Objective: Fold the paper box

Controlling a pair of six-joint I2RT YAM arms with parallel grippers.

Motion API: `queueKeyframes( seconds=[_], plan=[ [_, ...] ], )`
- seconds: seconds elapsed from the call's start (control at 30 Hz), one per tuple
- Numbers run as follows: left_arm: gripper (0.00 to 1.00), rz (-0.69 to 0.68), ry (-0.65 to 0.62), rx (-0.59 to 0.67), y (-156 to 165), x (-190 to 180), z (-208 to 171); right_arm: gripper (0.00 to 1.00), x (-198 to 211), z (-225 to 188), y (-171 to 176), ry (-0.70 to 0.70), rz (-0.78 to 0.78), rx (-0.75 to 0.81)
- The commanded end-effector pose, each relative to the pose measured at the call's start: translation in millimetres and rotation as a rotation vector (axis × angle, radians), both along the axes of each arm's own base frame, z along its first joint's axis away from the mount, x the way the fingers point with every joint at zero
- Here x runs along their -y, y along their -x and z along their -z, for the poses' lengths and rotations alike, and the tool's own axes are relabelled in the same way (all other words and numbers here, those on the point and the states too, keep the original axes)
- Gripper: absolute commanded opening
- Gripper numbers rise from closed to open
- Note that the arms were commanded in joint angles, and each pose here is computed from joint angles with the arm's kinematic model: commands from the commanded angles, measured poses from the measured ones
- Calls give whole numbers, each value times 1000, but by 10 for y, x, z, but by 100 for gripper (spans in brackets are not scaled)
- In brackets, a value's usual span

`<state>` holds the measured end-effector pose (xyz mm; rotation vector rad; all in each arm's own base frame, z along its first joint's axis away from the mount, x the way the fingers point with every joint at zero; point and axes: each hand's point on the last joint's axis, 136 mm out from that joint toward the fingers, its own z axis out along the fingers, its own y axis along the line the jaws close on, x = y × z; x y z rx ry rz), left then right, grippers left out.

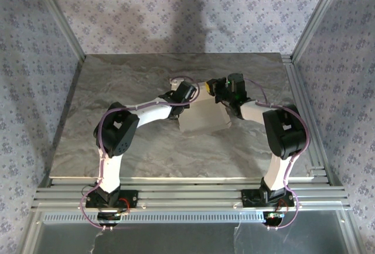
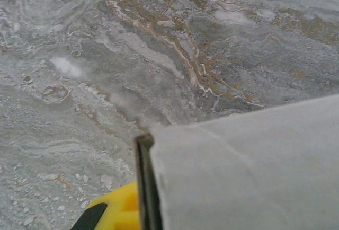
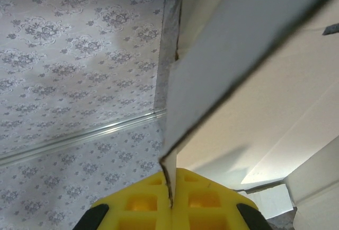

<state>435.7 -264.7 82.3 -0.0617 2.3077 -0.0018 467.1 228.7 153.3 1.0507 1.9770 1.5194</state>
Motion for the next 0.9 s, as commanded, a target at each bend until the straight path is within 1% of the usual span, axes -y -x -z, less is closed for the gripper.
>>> queueKeyframes(
  seconds=[0.0,0.3,0.47,0.6,0.73,0.8,0.87],
  plan=[
    [0,-83,-177,-94,139,-397,272,0,-78,-131,129,-34,-36,10],
    [0,-112,-231,-89,241,-575,210,0,-74,-118,268,-26,-28,-27],
    [0,-121,-264,-86,317,-690,208,0,-164,-109,349,-38,-42,-33],
    [0,-134,-304,-81,357,-775,214,0,-229,-68,419,-31,-48,-49],
    [0,-153,-373,-80,384,-857,206,0,-236,-21,460,-29,-44,-70],
    [0,-164,-376,-89,400,-877,229,0,-257,-9,474,-29,-55,-81],
    [0,-163,-344,-89,421,-863,266,0,-273,7,485,-22,-68,-93]
  ],
)
